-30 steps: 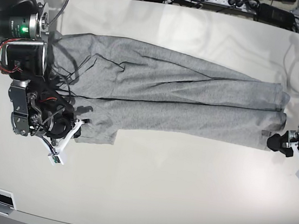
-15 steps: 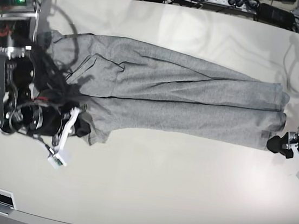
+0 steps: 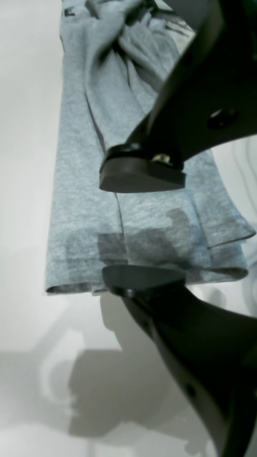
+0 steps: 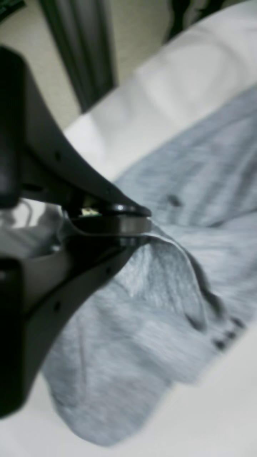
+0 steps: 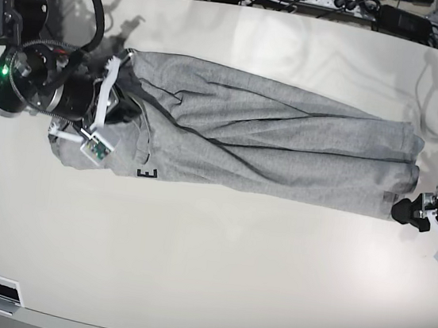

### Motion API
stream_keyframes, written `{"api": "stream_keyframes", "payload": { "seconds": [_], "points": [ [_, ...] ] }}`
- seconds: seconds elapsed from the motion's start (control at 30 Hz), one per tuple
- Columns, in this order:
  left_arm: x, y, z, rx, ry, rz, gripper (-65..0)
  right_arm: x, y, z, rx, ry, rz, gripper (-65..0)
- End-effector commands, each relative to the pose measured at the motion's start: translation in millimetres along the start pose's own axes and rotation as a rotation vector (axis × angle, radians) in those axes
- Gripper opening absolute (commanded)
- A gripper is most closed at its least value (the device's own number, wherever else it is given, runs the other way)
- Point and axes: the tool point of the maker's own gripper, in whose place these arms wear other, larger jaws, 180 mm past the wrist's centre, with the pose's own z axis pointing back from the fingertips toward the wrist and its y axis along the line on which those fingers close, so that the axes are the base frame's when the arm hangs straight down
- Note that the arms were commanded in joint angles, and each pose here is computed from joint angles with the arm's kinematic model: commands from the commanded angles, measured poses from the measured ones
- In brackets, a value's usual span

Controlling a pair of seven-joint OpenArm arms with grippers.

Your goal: Layout the t-shirt on the table in an organized manner, then fold the t-shirt properly

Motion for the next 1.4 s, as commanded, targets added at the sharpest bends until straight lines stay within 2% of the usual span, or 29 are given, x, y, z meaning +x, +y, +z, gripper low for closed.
{"api": "stream_keyframes", "payload": {
  "seconds": [0.0,0.17,0.43,0.47,0.53,0.57,0.6,0.67,0.73,0.87,0.9,0.97,1.0,1.03,1.17,1.37],
  "points": [
    [24.2,2.0,14.7,0.0,-0.067,-0.015,-31.6,3.3,-3.3,6.6,-0.009,-0.011,0.022,-65.0],
    [25.1,7.1,20.8,0.012,-0.07,-0.012,-31.6,-23.8,-5.1,5.9,-0.045,0.081,0.028,-65.0],
    [49.5,14.2,51.6,-0.006,-0.156,0.046,-31.7,-39.7,-23.6,-0.9,-0.125,0.105,0.036,-65.0],
    [50.9,16.4,56.8,-0.006,-0.163,0.056,-31.6,-41.8,-24.7,-1.3,-0.129,0.111,0.035,-59.1],
    [54.8,21.4,68.8,-0.004,-0.182,0.077,-31.7,-43.3,-31.6,0.4,-0.157,0.132,0.051,-43.1],
    [58.2,24.7,76.2,-0.002,-0.201,0.087,-31.7,-43.9,-37.7,2.9,-0.178,0.152,0.064,-37.6],
    [64.0,27.7,84.6,-0.002,-0.235,0.099,-32.1,-43.7,-43.3,6.0,-0.198,0.176,0.066,-36.3],
    [74.5,35.2,104.3,0.0,-0.303,0.123,-32.1,-37.8,-57.0,14.9,-0.258,0.204,0.034,-37.0],
    [80.9,43.0,124.2,0.009,-0.355,0.13,-32.1,-18.8,-59.0,20.8,-0.268,0.151,0.012,-38.3],
    [71.5,60.9,148.9,0.047,-0.378,0.153,-32.1,19.7,-34.8,18.8,-0.142,-0.049,-0.007,-39.7],
    [67.5,63.4,150.9,0.05,-0.377,0.16,-32.1,23.9,-29.1,16.4,-0.112,-0.085,0.0,-44.6],
    [56.2,68.0,149.0,0.06,-0.359,0.172,-32.1,27.6,-23.4,9.6,-0.078,-0.132,0.022,-60.5],
    [51.3,69.5,146.4,0.063,-0.354,0.177,-32.1,27.7,-24.3,5.6,-0.078,-0.148,0.022,-65.0],
    [44.7,71.7,143.4,0.068,-0.347,0.185,-32.0,26.2,-26.9,0.6,-0.087,-0.158,0.01,-65.0],
    [16.5,82.9,133.3,0.097,-0.337,0.215,-32.0,-1.0,-43.1,-25.3,-0.145,-0.109,-0.035,-65.0],
    [-8.5,88.1,106.0,0.144,-0.307,0.191,-32.0,-50.1,-44.4,-60.1,-0.101,-0.03,-0.178,-65.0]
  ]
}}
